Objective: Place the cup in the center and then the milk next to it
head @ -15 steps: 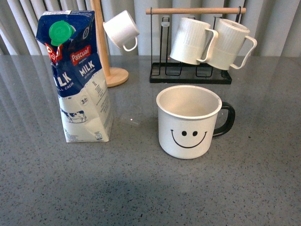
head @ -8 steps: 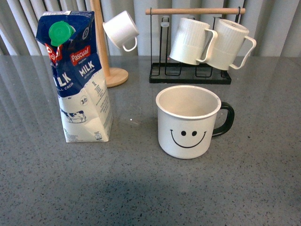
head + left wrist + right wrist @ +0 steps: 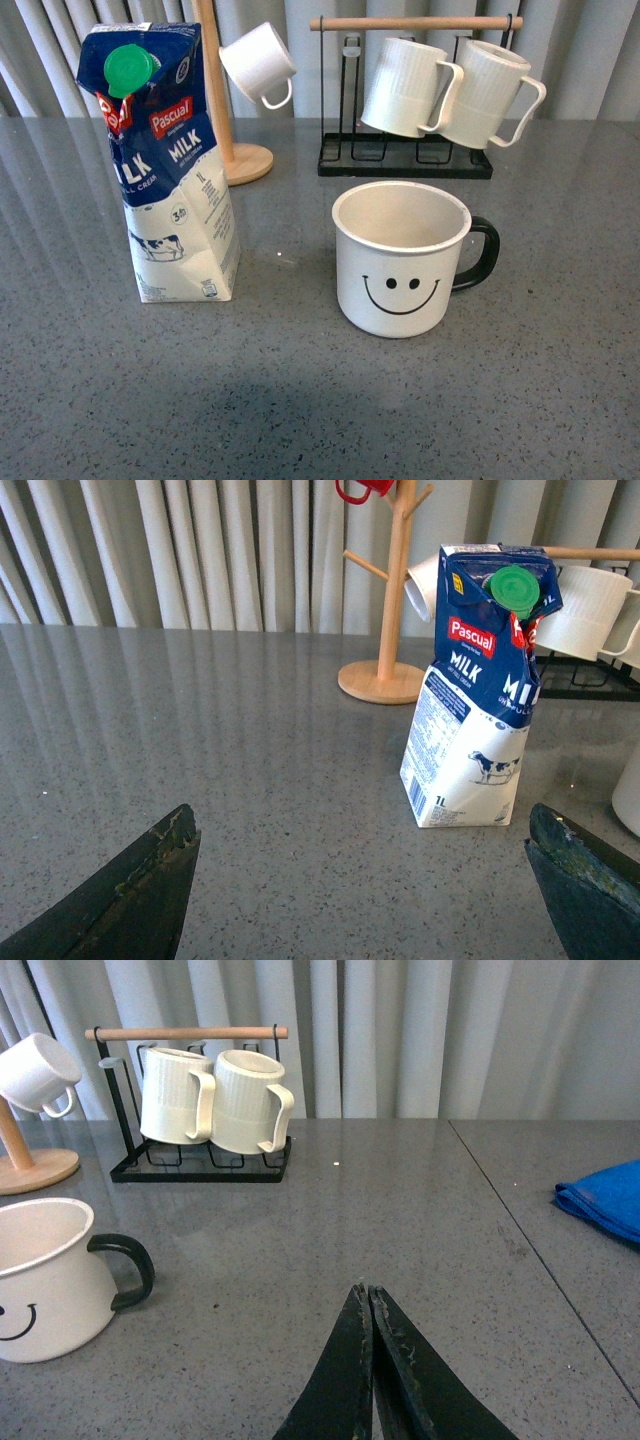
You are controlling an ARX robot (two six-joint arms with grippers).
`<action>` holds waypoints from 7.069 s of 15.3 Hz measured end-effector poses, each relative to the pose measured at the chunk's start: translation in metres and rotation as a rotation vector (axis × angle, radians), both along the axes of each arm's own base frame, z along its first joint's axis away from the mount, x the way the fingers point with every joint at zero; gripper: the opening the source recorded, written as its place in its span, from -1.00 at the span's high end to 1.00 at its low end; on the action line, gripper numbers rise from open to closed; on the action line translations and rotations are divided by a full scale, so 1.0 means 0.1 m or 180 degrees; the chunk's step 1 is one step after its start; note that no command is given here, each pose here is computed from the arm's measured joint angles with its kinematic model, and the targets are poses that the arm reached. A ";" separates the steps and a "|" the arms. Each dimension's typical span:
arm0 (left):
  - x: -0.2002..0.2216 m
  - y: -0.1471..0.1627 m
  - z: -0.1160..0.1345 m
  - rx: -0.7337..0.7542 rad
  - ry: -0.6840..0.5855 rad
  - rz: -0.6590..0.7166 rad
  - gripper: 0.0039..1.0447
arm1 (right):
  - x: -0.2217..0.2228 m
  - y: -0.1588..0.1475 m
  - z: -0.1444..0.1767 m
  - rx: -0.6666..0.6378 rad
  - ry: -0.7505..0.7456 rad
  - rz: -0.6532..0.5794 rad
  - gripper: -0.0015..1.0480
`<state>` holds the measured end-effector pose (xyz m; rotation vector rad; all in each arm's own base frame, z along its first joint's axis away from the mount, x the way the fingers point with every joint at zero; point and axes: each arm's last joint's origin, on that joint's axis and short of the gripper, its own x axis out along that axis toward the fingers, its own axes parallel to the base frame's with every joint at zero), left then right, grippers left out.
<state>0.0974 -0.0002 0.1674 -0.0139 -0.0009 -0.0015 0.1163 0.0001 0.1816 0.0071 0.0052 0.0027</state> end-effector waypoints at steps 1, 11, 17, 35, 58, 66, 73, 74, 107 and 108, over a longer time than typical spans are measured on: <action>0.00 0.00 0.00 0.0000 0.0000 0.0000 -0.88 | -0.02 0.00 -0.02 0.0000 -0.0002 0.0000 0.97; 0.00 0.00 0.00 0.0000 0.0000 -0.0001 -0.88 | -0.19 0.00 -0.14 -0.0002 -0.0036 -0.0009 0.97; 0.00 0.00 0.00 0.0000 -0.0001 0.0000 -0.88 | -0.19 0.00 -0.14 -0.0004 -0.0032 -0.0008 0.23; 0.06 -0.13 0.33 -0.0065 0.0450 -0.0066 -0.88 | -0.19 0.00 -0.14 -0.0004 -0.0030 -0.0008 -0.87; 1.82 -1.03 0.60 -0.0295 0.0916 -0.0303 0.95 | -0.19 0.00 -0.14 -0.0004 -0.0030 -0.0010 -0.87; 1.52 -1.49 0.75 -0.0197 0.0643 -0.0602 0.95 | -0.19 0.00 -0.14 -0.0004 -0.0030 -0.0008 -0.87; 1.59 -1.55 0.53 -0.0334 0.0695 -0.0433 0.95 | -0.19 0.00 -0.14 -0.0004 -0.0032 -0.0010 -0.87; 1.60 -1.56 0.50 -0.0376 0.0708 -0.0423 0.96 | -0.19 0.00 -0.14 -0.0004 -0.0030 -0.0010 -0.87; 0.79 -0.30 1.48 -0.0515 -0.0246 -0.0629 -0.88 | -0.19 0.00 -0.14 -0.0004 -0.0030 -0.0008 -0.87; 0.71 -0.19 1.48 -0.0429 -0.0191 -0.0423 -0.80 | -0.19 0.00 -0.14 -0.0004 -0.0030 -0.0008 -0.87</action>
